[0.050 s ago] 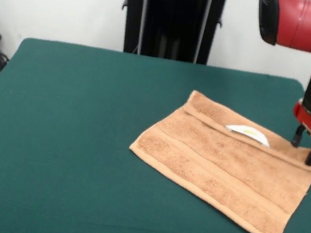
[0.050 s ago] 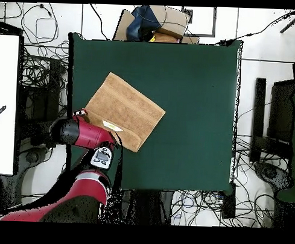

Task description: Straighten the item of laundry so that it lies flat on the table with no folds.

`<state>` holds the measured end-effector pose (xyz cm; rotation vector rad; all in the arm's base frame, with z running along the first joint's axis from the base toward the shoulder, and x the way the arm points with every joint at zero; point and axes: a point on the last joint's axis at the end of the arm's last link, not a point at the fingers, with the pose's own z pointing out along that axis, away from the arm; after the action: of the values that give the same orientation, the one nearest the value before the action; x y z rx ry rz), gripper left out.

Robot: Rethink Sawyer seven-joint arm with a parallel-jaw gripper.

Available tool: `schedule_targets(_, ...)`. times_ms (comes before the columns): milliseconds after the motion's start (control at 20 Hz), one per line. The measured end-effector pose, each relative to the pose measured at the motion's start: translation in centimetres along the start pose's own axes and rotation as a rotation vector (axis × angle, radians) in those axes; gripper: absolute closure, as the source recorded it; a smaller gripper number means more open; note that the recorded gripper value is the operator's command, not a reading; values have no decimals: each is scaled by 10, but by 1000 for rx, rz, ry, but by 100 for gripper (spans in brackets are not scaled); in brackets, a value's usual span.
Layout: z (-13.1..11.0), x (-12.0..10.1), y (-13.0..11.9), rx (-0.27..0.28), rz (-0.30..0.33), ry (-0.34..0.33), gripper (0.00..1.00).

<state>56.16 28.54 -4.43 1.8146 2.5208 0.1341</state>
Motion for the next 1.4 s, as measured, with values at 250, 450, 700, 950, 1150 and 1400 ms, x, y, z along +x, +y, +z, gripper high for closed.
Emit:
schedule_targets(250, 0, -3, 3, -5, 6, -3, 0)
schedule_targets(450, 2, 2, 4, -3, -1, -11, 0)
schedule_targets(700, -1, 20, 4, -9, -33, -27, 0)
schedule_targets(950, -4, 52, 2, -15, -63, -22, 0)
schedule_targets(1150, -11, 77, -4, -19, -94, -14, 0)
schedule_targets(1400, -29, 108, -11, -40, -132, 1, 0)
